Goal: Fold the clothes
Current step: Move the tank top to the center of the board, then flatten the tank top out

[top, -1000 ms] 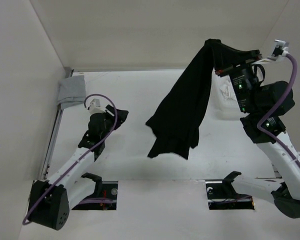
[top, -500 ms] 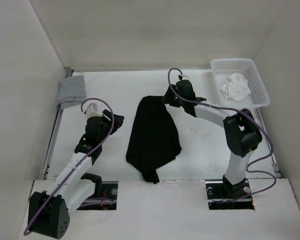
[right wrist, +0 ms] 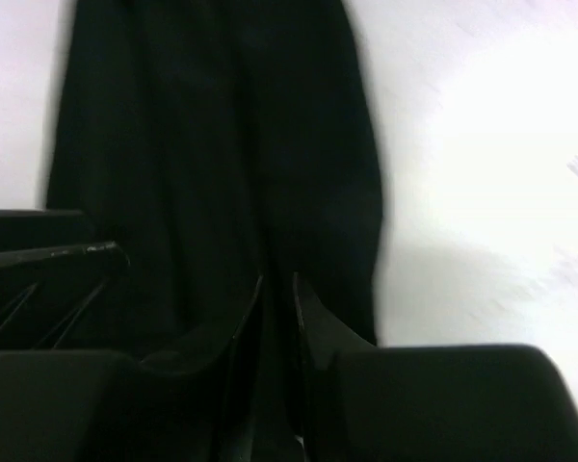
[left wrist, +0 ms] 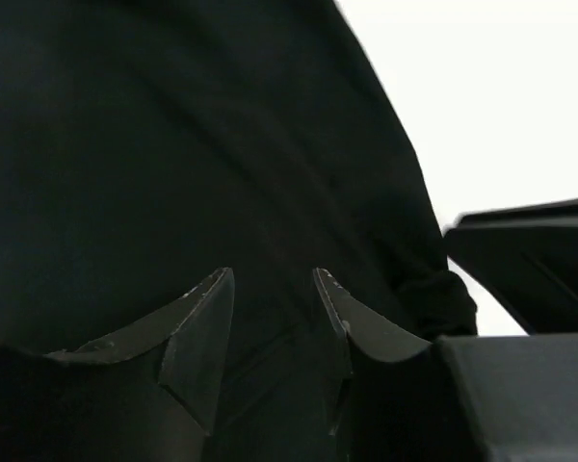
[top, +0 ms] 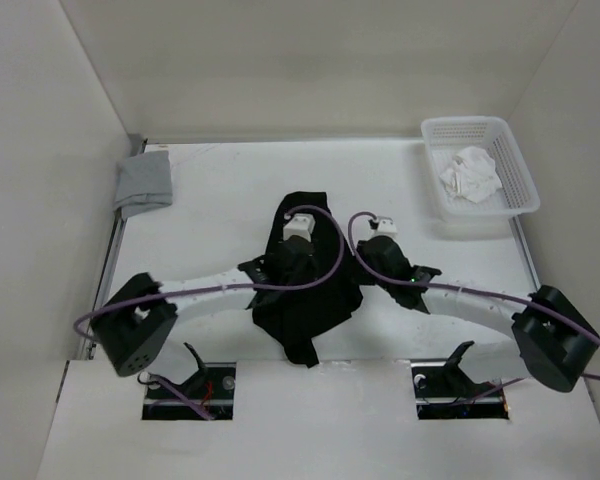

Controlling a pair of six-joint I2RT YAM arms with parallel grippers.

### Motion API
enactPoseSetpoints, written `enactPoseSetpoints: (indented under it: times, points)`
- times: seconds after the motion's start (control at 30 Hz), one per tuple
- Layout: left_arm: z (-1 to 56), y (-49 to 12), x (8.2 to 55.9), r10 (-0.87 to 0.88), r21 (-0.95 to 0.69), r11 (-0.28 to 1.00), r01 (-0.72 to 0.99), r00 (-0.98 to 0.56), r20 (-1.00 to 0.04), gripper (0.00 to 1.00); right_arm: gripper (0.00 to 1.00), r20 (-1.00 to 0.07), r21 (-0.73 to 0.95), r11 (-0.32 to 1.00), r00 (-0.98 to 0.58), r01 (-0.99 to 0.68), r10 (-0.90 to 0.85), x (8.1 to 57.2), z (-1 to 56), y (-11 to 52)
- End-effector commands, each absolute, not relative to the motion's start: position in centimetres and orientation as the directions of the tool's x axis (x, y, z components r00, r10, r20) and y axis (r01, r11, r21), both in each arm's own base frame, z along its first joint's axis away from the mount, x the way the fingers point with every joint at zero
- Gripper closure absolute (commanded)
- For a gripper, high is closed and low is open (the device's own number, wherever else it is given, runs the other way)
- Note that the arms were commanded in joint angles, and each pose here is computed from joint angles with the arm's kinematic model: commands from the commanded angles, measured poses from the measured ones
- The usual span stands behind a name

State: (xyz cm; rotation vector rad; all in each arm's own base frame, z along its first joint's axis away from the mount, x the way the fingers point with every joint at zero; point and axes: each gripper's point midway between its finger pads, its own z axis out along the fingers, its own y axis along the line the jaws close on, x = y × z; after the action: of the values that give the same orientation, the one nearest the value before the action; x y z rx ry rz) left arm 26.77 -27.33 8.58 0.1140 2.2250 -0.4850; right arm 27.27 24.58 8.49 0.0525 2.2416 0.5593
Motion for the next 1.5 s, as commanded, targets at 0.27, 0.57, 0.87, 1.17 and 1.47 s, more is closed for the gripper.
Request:
enactPoseSetpoints:
  times: [0.27, 0.57, 0.87, 1.17, 1.47]
  points:
    - [5.8, -31.0, 28.1, 0.195, -0.006, 0.948, 0.319, -0.594, -0.78, 0.64, 0.73, -0.656, 0.556, 0.831, -0.618, -0.006, 0.434, 23.9, 8.6, 19.3]
    - [6.5, -30.5, 24.5, 0.263, 0.106, 0.951, 0.292, -0.575, -0.775, 0.66, 0.72, -0.666, 0.557, 0.83, -0.6, -0.006, 0.443, 23.8, 8.8, 18.1]
    - [6.8, -29.2, 24.6, 0.226, 0.092, 0.964, 0.248, -0.59, -0.775, 0.74, 0.71, -0.662, 0.557, 0.83, -0.605, -0.005, 0.441, 23.7, 8.4, 18.2]
    - [6.4, -29.5, 23.4, 0.185, 0.009, 0.961, 0.277, -0.616, -0.766, 0.77, 0.64, -0.655, 0.546, 0.837, -0.635, -0.022, 0.411, 23.2, 7.9, 19.2]
    - [5.5, -30.6, 23.2, 0.157, -0.068, 0.949, 0.309, -0.647, -0.746, 0.75, 0.63, -0.646, 0.541, 0.84, -0.658, -0.037, 0.387, 22.4, 7.4, 20.0]
